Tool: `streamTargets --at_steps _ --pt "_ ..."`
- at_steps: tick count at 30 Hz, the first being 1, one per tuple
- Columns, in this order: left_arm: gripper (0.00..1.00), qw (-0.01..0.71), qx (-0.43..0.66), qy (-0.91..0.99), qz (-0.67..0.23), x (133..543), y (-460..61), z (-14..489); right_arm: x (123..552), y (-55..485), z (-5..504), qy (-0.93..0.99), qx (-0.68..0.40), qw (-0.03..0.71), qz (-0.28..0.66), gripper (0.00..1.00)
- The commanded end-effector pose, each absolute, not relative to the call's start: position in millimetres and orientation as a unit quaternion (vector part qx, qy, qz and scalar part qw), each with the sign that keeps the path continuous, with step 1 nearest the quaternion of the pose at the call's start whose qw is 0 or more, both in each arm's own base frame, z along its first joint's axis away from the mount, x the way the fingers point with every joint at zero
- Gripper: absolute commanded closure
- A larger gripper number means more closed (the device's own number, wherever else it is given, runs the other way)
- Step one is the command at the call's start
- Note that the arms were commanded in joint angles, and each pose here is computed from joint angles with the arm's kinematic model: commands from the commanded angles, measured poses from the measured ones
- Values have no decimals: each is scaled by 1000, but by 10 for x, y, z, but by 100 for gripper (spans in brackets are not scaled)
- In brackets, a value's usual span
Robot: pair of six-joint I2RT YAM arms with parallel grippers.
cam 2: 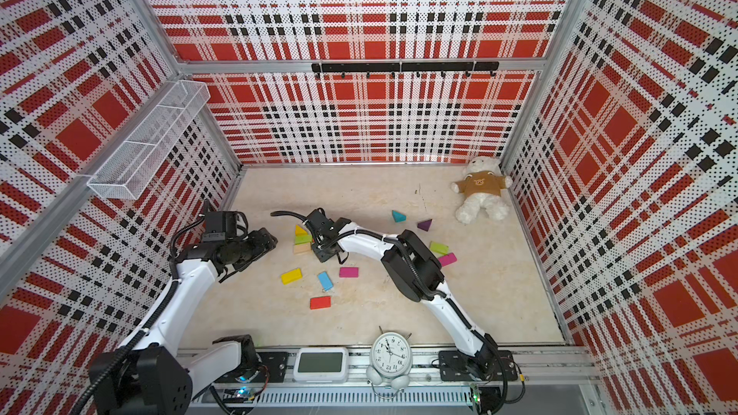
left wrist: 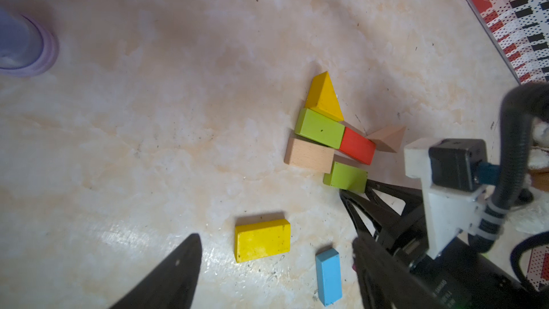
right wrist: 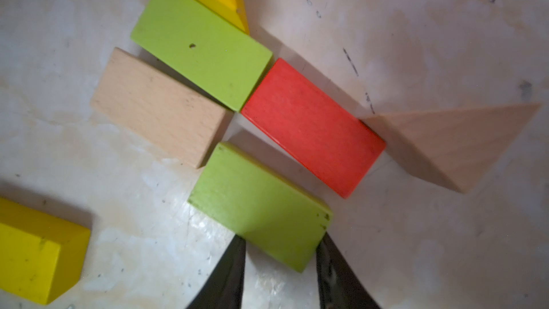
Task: Assemble a carrot with building blocks
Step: Assemble the building block at the center of the board.
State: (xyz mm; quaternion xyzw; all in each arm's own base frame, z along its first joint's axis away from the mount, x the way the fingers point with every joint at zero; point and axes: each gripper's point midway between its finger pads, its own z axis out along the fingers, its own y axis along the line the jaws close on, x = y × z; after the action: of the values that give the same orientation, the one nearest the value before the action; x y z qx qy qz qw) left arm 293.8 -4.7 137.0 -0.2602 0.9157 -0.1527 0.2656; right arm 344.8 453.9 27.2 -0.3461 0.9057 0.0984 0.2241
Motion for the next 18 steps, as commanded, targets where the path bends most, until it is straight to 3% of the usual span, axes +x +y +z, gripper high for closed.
streamTargets --at_steps 1,7,18 --pt "17 271 -258 914 -155 2978 -47 1383 3509 4626 277 905 -339 233 109 60" --pt "18 263 -253 918 -154 2980 -91 1331 3526 4630 275 908 -331 233 109 59" --pt "32 254 -241 924 -153 2981 -207 1226 3573 4632 307 912 -315 238 116 59"
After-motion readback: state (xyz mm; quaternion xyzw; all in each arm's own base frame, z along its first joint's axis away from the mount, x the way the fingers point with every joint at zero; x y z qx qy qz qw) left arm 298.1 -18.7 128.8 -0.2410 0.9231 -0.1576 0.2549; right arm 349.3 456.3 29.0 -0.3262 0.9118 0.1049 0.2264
